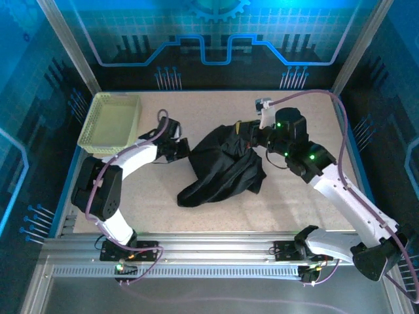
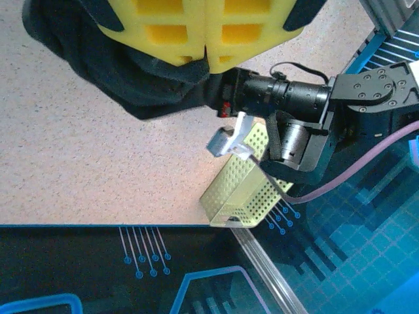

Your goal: Fold the inside-out t-shirt

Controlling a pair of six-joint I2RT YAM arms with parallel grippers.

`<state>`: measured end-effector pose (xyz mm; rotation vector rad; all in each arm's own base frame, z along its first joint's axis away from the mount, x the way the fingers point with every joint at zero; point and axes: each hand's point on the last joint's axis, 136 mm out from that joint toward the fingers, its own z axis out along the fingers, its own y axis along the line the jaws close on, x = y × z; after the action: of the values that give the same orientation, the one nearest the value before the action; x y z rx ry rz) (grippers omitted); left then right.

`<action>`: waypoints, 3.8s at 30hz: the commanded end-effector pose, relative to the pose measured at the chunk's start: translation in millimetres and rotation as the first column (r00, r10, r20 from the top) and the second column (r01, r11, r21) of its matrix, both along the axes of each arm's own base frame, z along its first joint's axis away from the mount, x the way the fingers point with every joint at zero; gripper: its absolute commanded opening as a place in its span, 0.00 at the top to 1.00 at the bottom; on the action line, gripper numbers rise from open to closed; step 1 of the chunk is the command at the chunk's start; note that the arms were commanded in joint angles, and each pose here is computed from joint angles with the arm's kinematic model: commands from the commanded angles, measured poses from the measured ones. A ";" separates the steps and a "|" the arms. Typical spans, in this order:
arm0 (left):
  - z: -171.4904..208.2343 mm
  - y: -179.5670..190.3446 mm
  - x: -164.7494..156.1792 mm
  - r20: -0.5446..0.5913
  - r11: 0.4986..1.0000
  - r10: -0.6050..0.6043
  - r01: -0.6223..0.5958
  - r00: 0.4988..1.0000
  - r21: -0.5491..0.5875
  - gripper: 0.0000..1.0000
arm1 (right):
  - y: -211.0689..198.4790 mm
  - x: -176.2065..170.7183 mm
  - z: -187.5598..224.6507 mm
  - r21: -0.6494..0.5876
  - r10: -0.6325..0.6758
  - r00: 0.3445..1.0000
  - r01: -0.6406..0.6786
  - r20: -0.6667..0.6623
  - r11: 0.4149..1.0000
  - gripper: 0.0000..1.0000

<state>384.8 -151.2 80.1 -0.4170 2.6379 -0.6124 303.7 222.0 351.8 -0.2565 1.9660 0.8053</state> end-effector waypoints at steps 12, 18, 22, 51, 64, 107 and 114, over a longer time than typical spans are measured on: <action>56.7 86.8 -17.4 0.084 0.944 0.238 -0.251 0.968 0.215 0.58 | 9.2 7.7 2.6 0.029 0.034 0.999 -0.034 0.000 0.999 1.00; 130.5 -1.6 -43.8 0.362 0.977 -0.151 0.082 0.920 0.198 0.26 | 28.4 10.4 -30.9 0.033 0.115 0.990 -0.113 -0.085 0.993 1.00; 162.9 -73.6 -83.9 0.528 0.914 -0.399 0.368 0.750 0.168 0.20 | 34.3 3.8 -23.3 0.041 0.149 0.987 -0.146 -0.064 0.988 1.00; 168.9 -106.7 -68.3 0.556 0.925 -0.376 0.272 0.741 0.265 1.00 | 9.4 32.1 -67.1 -0.204 -0.100 0.972 0.056 -0.211 0.977 0.97; 162.2 -59.5 -45.3 0.496 0.986 -0.146 0.169 0.856 -0.001 1.00 | -11.0 -5.9 -179.4 -0.323 -0.172 0.927 0.059 -0.333 0.944 0.24; 60.5 32.8 -56.5 0.035 0.974 0.098 -0.103 0.995 0.201 0.29 | -83.2 52.6 -236.8 -0.433 -0.356 0.795 0.132 -0.490 0.892 1.00; 65.0 -40.3 -79.1 0.056 0.999 -0.035 0.033 0.998 0.030 0.28 | -77.7 53.3 -233.5 -0.428 -0.345 0.802 0.125 -0.487 0.895 1.00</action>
<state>309.4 -184.2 162.9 -0.2929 2.5625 -0.5447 353.5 139.3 110.9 0.0421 2.6586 0.3201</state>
